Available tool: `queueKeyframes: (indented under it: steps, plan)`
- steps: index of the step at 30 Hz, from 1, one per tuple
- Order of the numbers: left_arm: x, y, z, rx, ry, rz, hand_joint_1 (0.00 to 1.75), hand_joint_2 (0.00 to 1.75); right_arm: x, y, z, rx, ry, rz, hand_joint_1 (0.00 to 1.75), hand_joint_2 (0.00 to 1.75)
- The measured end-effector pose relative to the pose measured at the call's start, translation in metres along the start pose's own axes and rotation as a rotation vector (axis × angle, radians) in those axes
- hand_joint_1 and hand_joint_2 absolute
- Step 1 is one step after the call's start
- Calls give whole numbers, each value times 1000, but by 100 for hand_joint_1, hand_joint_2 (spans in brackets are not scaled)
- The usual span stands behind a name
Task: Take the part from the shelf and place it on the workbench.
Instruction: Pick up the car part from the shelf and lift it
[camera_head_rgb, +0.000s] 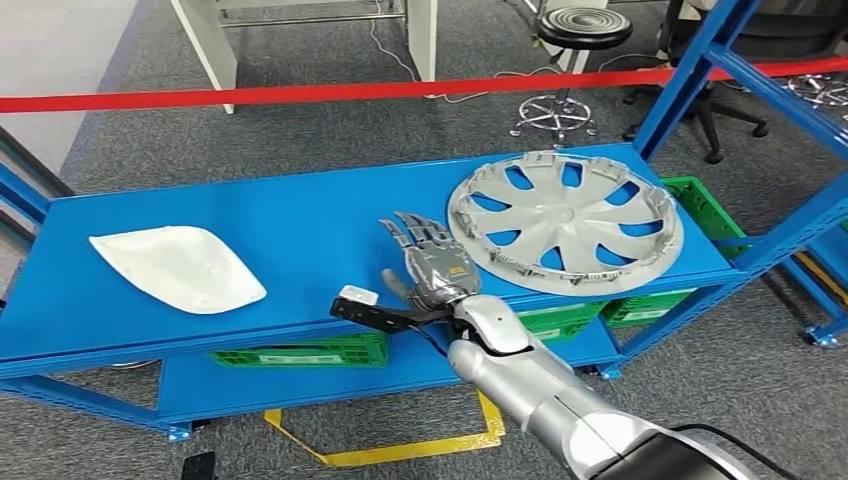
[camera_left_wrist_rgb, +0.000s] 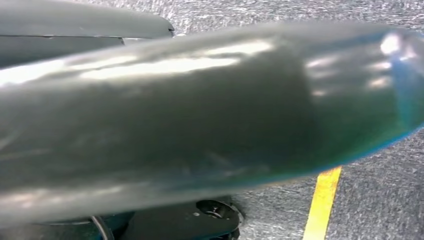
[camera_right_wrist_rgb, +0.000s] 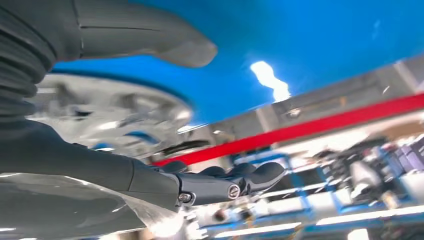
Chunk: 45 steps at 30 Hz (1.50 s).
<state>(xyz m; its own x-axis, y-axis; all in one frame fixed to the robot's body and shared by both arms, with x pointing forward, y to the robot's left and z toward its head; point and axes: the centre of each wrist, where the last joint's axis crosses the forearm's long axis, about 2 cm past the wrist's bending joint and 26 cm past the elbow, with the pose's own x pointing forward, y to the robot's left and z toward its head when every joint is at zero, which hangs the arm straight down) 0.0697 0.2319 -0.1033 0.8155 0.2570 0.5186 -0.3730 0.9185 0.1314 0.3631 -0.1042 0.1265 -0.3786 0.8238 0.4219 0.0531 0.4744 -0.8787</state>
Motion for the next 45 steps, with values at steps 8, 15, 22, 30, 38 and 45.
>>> queueKeyframes:
  steps: [8,15,22,30,38,45]
  plan:
    - [-3,3,1,21,13,37,0,0,-23,11,25,-55,104,13,0,87]
    - [-5,7,0,38,19,55,0,0,-80,-5,42,-90,214,77,0,175]
    - [-5,9,-1,32,-3,57,0,0,-134,-25,63,-117,340,129,0,175]
    - [-3,24,-6,83,2,30,0,0,-218,-62,99,-124,533,189,0,175]
    - [-2,38,-10,126,-8,23,0,0,-257,-69,140,-59,669,231,0,175]
    - [0,49,-14,158,-32,34,0,0,-270,-68,157,50,696,195,27,175]
